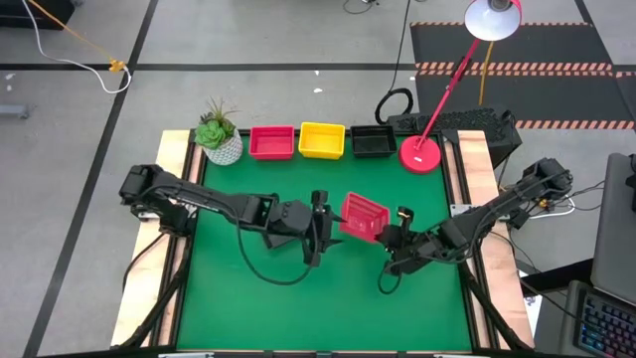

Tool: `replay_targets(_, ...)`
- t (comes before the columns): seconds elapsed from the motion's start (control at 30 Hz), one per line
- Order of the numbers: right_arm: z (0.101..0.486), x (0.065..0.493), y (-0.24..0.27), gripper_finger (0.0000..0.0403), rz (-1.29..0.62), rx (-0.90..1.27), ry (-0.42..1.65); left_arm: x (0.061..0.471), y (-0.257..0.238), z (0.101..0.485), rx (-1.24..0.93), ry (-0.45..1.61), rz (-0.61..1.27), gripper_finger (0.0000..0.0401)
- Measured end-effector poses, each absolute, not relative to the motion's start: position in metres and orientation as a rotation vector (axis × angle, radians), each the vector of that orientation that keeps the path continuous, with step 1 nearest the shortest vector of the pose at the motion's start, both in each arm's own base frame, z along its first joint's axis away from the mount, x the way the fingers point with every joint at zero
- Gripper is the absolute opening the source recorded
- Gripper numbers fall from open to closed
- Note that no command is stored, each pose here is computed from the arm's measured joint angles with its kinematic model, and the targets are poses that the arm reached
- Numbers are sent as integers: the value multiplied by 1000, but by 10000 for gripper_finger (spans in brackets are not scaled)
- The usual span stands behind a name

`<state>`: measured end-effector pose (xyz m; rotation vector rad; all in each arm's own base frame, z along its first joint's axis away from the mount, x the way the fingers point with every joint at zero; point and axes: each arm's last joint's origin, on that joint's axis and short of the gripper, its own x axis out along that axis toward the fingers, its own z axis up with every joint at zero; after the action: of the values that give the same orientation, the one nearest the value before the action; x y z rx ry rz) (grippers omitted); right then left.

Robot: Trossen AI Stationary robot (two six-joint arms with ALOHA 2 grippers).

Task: Stack baskets by color
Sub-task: Stack the red basket on the stacked red baskets

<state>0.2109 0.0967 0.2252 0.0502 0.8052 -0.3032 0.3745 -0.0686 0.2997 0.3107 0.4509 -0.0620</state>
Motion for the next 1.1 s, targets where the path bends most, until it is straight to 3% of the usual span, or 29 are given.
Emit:
replay_targets(0.2, 216, 217, 97, 6, -316, 26, 844, 395, -70, 291, 336, 488, -71, 215)
replay_targets(0.73, 214, 222, 99, 6, -291, -2, 831, 441, -65, 255, 362, 695, -63, 230)
replay_targets(1.1, 213, 221, 99, 6, -290, -2, 832, 450, -65, 242, 375, 782, -69, 227)
